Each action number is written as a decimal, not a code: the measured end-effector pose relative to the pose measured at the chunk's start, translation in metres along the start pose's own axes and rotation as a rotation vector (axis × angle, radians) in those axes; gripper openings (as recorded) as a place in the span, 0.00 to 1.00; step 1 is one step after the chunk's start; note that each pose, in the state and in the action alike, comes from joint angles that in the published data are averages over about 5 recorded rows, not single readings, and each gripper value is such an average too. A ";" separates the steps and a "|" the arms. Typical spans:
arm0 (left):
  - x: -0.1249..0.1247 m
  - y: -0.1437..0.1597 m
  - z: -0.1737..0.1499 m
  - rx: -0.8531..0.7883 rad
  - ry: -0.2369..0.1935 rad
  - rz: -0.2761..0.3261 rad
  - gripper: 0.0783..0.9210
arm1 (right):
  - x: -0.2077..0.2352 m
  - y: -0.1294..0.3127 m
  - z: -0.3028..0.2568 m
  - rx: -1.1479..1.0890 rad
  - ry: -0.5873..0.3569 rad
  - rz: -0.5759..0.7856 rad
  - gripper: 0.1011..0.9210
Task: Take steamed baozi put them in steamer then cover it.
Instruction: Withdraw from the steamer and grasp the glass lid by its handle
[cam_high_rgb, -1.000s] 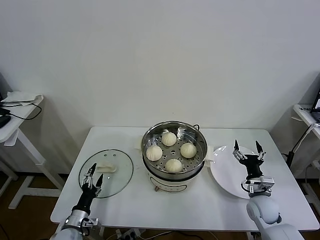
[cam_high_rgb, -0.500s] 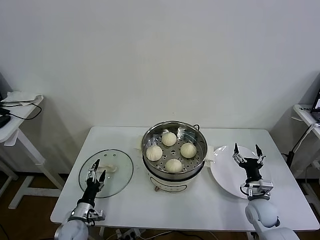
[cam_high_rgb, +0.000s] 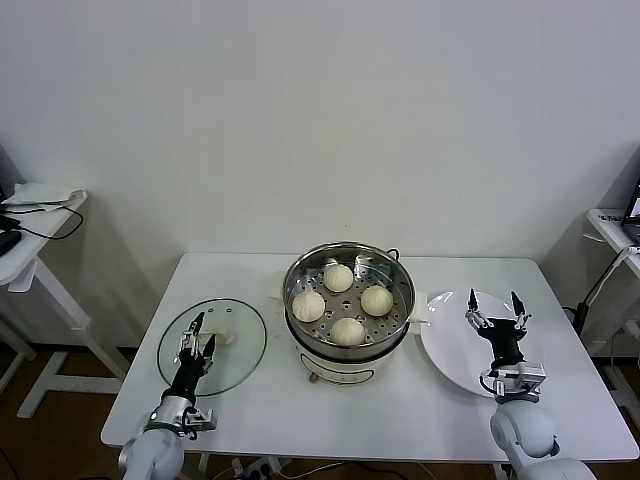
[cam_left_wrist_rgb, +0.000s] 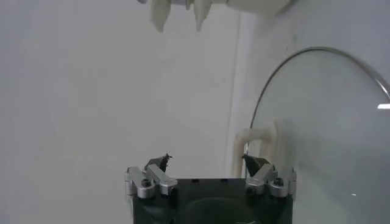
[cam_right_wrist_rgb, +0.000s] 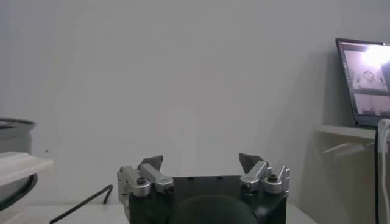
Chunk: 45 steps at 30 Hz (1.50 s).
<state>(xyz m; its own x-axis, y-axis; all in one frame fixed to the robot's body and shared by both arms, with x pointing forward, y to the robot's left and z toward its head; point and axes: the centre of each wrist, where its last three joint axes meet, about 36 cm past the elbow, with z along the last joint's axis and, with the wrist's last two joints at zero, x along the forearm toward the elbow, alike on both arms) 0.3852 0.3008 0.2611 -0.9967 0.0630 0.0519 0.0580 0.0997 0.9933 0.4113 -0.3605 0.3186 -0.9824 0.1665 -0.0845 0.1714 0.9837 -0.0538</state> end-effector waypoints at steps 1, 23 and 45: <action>-0.002 0.000 0.000 -0.001 0.001 0.000 0.88 | 0.000 0.000 0.000 0.000 0.000 0.000 0.88; -0.030 0.000 0.002 -0.029 0.021 0.011 0.87 | 0.002 0.002 0.003 -0.002 -0.001 0.001 0.88; -0.035 -0.006 0.005 -0.056 0.032 0.057 0.18 | -0.005 0.011 -0.006 -0.017 -0.027 0.001 0.88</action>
<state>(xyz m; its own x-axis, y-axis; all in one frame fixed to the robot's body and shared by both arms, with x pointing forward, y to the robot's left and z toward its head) 0.4204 0.3025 0.2527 -0.9932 0.0350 0.1106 0.1120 0.0415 0.9928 0.4176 -0.3503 0.3248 -0.9798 0.1663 -0.1112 0.1713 0.9845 -0.0366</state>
